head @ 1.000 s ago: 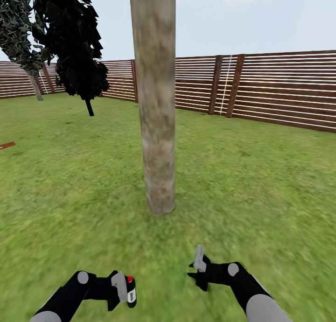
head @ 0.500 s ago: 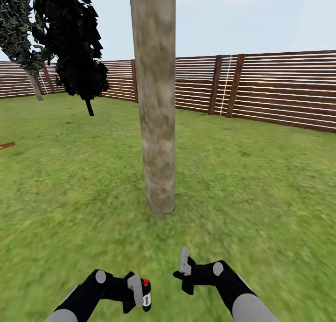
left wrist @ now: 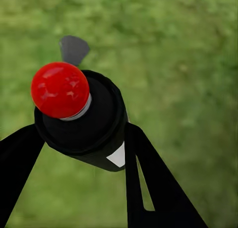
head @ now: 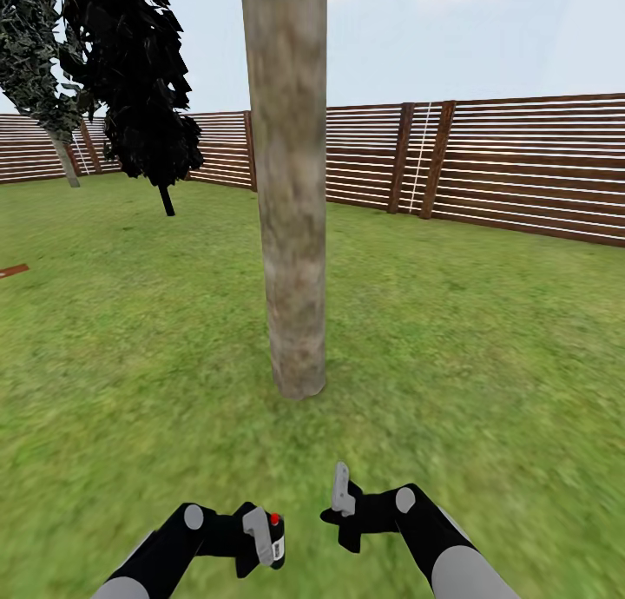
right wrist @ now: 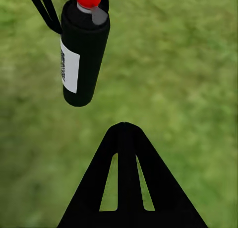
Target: In the garden, pick up the pesticide atomizer on the floor and spray pesticide onto both trees until each tree trunk is fully covered.
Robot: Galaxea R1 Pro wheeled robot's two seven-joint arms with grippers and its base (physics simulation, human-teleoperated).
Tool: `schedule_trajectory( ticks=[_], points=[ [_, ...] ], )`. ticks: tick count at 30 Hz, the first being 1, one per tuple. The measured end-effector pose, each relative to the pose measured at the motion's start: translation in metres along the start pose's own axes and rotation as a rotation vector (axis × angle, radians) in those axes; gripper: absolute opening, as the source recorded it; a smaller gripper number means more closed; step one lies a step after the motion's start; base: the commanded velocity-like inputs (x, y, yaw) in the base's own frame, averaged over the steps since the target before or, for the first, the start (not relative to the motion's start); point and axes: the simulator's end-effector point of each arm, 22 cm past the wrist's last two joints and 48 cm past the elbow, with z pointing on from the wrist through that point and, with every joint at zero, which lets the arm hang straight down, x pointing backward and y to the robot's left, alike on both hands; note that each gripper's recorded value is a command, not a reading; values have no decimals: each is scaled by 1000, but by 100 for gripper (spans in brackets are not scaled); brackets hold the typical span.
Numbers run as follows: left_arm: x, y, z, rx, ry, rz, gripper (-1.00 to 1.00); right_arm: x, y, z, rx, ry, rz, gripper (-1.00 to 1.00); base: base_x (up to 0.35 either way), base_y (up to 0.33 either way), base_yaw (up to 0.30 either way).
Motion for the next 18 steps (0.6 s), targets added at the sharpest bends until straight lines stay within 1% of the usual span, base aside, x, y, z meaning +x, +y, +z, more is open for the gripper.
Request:
schedule_trajectory(
  ticks=[4, 9, 12, 18],
  points=[
    [-3, -4, 3, 4, -7, -3, -100, 0, 1, 0, -3, 0, 0, -100, 0, 0, 0],
    [-7, 0, 9, -40, -15, -13, -100, 0, 1, 0, -3, -1, 1, -100, 0, 0, 0],
    [-15, -7, 16, -32, -29, -17, -100, 0, 1, 0, -3, -2, 0, -100, 0, 0, 0],
    [-27, -12, 22, -23, -46, -16, -100, 0, 1, 0, -4, -2, -1, -100, 0, 0, 0]
  ],
)
